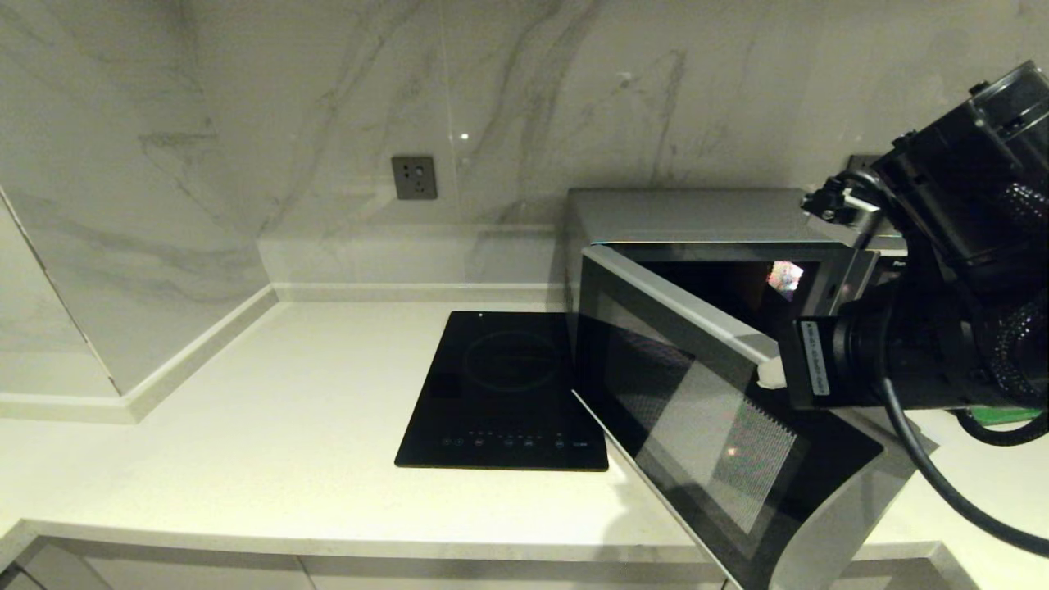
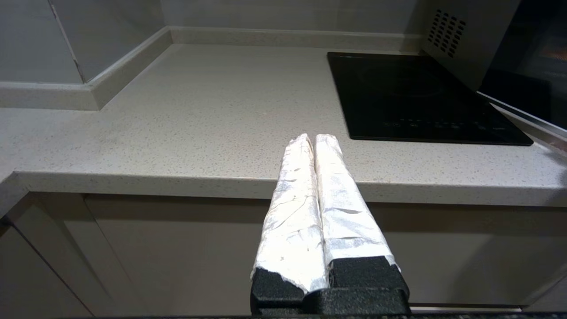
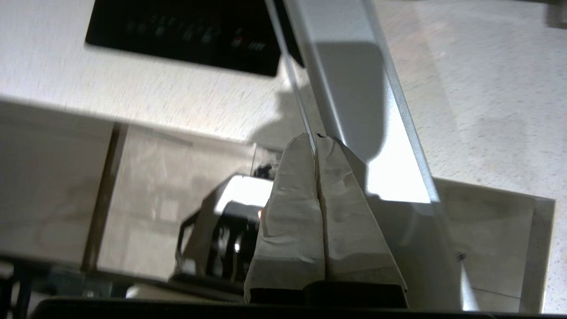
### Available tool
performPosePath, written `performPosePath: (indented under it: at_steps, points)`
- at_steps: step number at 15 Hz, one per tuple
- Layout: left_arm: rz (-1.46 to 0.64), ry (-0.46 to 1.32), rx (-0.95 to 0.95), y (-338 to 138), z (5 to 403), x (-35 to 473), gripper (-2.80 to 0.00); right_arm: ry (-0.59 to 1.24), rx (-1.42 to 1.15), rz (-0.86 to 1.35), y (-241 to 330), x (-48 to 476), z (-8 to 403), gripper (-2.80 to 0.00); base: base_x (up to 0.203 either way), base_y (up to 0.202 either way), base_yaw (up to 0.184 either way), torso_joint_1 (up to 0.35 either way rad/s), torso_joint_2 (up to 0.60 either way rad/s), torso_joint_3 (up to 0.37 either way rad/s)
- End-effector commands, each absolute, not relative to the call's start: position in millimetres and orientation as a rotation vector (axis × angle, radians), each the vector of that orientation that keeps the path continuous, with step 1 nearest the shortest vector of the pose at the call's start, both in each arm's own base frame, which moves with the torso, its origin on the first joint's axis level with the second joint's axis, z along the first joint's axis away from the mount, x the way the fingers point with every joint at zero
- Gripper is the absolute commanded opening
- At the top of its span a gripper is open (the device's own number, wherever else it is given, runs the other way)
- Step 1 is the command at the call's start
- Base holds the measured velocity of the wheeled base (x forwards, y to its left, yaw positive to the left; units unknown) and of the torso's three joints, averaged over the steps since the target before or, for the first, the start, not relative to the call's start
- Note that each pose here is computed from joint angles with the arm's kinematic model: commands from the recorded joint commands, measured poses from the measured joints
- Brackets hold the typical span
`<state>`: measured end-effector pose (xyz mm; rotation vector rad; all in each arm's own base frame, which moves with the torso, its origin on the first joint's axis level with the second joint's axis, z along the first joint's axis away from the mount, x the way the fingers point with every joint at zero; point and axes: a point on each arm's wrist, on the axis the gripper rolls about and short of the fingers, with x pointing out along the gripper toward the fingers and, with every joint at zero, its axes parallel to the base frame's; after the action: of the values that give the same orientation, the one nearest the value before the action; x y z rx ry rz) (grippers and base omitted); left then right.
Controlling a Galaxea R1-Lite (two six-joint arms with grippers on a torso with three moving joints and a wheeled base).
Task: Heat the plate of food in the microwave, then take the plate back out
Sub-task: Close the microwave oven
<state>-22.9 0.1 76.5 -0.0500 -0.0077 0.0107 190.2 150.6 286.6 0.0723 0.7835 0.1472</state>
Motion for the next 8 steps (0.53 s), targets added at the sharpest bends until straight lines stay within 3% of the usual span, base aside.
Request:
performPosePath:
  at_steps: [1,8]
  points:
    - [0.012,-0.008,-0.051,0.1,76.5,-22.9,-2.8,0.769,0.106,0.099,131.4,187.0,284.7,-2.8,0.0,0.0,0.0,0.0,0.0,0.0]
    - [0.012,-0.01,-0.051,0.1,77.0,-23.0,-2.8,0.691,0.18,-0.092,98.5,211.0,273.5,-2.8,0.0,0.0,0.0,0.0,0.0,0.0]
